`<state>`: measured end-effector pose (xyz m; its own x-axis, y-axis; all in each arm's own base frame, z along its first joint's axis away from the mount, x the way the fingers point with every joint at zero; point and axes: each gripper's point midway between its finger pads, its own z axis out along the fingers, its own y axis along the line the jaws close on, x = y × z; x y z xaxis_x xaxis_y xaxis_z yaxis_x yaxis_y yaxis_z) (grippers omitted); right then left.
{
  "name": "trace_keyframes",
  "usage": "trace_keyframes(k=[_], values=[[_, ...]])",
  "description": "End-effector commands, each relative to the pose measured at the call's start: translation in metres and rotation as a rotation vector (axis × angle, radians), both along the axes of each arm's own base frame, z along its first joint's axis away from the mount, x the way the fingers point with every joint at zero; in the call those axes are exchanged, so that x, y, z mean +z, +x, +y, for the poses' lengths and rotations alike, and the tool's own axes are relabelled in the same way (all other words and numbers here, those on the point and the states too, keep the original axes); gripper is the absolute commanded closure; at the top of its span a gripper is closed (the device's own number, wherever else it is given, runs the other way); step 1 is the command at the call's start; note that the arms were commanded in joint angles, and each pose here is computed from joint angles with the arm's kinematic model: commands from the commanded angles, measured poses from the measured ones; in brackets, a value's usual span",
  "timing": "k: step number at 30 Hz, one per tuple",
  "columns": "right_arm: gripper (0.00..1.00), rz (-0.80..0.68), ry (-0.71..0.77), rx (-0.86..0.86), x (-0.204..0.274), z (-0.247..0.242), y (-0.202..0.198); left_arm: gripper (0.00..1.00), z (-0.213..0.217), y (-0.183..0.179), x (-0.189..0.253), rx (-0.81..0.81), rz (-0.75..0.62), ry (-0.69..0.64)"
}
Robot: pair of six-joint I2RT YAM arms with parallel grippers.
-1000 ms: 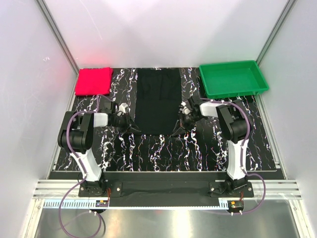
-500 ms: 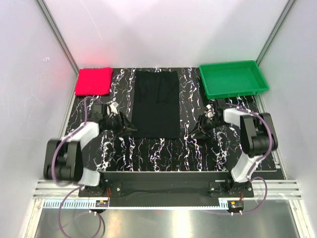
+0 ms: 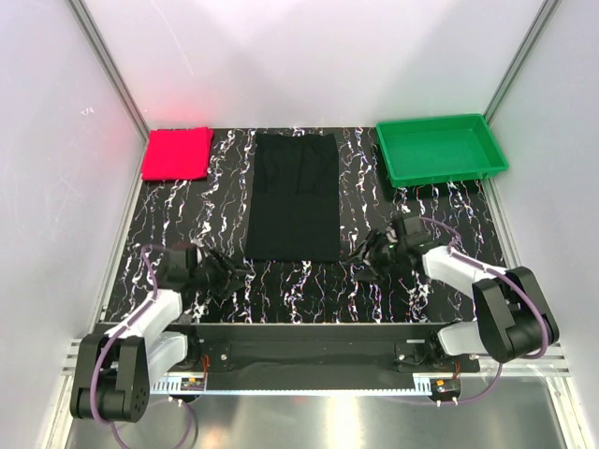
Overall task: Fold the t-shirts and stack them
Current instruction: Fold the tshirt
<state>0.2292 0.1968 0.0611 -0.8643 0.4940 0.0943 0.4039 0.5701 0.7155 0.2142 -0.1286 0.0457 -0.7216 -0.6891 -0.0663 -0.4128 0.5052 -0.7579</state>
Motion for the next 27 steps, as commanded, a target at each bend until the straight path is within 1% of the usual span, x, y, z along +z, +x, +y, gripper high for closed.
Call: trace_keyframes(k=[1,3,4,6,8,10,11,13,15,20,27], values=[[0.37,-0.043,0.006,-0.117,0.004,0.025,0.019,0.41,0.005,0.03,0.009,0.183,-0.061,-0.098],[0.39,-0.031,-0.008,-0.12,-0.001,0.034,0.013,0.41,0.011,0.037,0.008,0.217,-0.087,-0.07],[0.39,-0.078,-0.02,-0.15,0.001,0.034,0.022,0.41,0.014,0.039,0.007,0.226,-0.091,-0.05],[0.39,-0.066,-0.026,-0.197,-0.004,0.03,0.023,0.41,0.021,0.044,0.002,0.252,-0.088,-0.003],[0.41,-0.06,-0.044,-0.24,-0.01,0.024,0.024,0.43,0.026,0.049,-0.003,0.279,-0.068,0.013],[0.44,-0.058,-0.058,-0.258,-0.014,0.021,0.026,0.45,0.028,0.051,-0.007,0.302,-0.041,0.014],[0.45,-0.047,-0.063,-0.27,-0.017,0.02,0.026,0.46,0.029,0.051,-0.012,0.327,-0.007,0.011],[0.46,-0.016,-0.08,-0.292,-0.027,0.018,0.026,0.48,0.03,0.05,-0.018,0.346,0.024,0.006],[0.46,-0.01,-0.058,-0.29,-0.033,0.023,0.03,0.49,0.031,0.051,-0.025,0.367,0.053,0.006],[0.47,0.01,-0.043,-0.264,-0.039,0.034,0.034,0.51,0.029,0.058,-0.03,0.363,0.09,0.002],[0.47,0.029,-0.049,-0.293,-0.044,0.033,0.036,0.53,0.03,0.057,-0.037,0.363,0.132,0.022]])
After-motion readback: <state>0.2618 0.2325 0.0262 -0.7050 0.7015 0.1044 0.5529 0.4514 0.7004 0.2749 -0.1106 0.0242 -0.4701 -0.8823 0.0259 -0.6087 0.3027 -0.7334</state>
